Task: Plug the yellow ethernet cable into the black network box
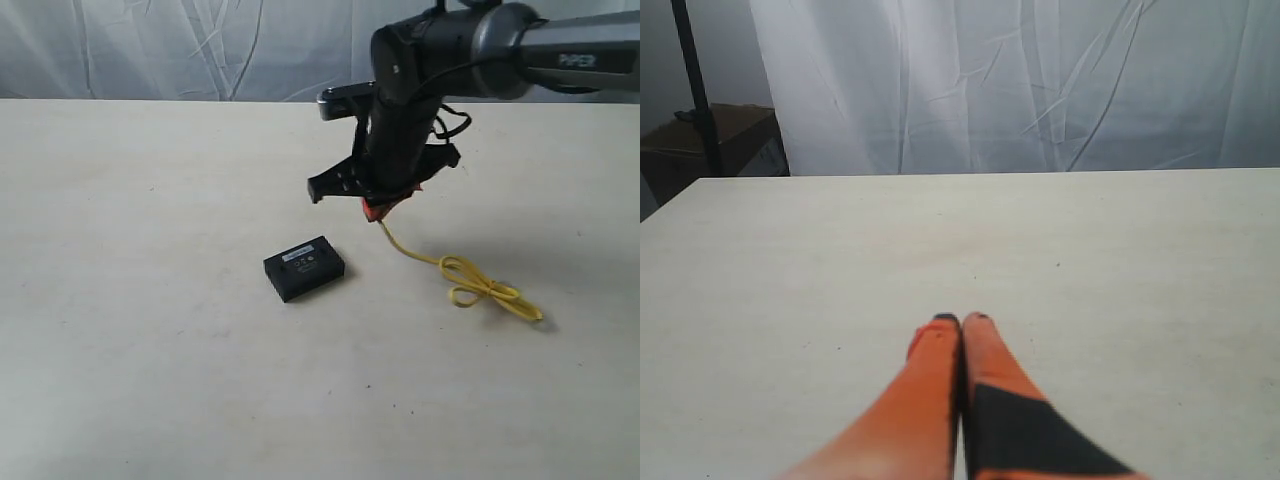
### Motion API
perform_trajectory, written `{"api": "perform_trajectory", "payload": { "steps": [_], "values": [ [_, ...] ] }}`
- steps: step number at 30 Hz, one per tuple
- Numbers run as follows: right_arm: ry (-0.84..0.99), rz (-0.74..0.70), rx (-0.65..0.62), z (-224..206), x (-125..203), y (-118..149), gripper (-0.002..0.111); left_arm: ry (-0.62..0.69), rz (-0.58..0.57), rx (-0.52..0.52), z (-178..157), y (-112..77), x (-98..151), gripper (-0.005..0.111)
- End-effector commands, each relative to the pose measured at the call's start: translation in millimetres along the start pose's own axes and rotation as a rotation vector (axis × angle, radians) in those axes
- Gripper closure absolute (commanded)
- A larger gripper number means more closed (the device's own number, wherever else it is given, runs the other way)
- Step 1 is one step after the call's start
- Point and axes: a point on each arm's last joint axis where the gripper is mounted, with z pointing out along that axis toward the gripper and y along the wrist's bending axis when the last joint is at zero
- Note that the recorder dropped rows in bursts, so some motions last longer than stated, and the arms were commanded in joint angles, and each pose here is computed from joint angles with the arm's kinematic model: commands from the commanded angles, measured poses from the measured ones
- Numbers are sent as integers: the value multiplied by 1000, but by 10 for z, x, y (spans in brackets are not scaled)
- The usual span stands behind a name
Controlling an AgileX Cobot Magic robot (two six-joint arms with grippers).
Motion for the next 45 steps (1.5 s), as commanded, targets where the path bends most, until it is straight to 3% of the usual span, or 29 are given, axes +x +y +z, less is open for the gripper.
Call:
{"api": "perform_trajectory", "payload": {
  "steps": [1, 8, 21, 30, 42, 45],
  "values": [
    [-3, -54, 13, -156, 292, -130, 109, 0, -6, 0, -1, 0, 13, 107],
    [-101, -79, 0, -357, 618, -162, 109, 0, -6, 0, -1, 0, 13, 107],
    [-128, -73, -10, -365, 741, -170, 109, -4, -6, 0, -1, 0, 9, 107],
    [-139, -72, -13, -366, 731, -168, 109, -358, 7, -12, -58, 9, -306, 107],
    [-139, -72, -13, -366, 731, -168, 109, -505, 7, -16, -114, 12, -428, 107],
    [-139, -84, -14, -367, 734, -145, 109, -481, -42, -15, -107, 22, -419, 107]
  ]
}}
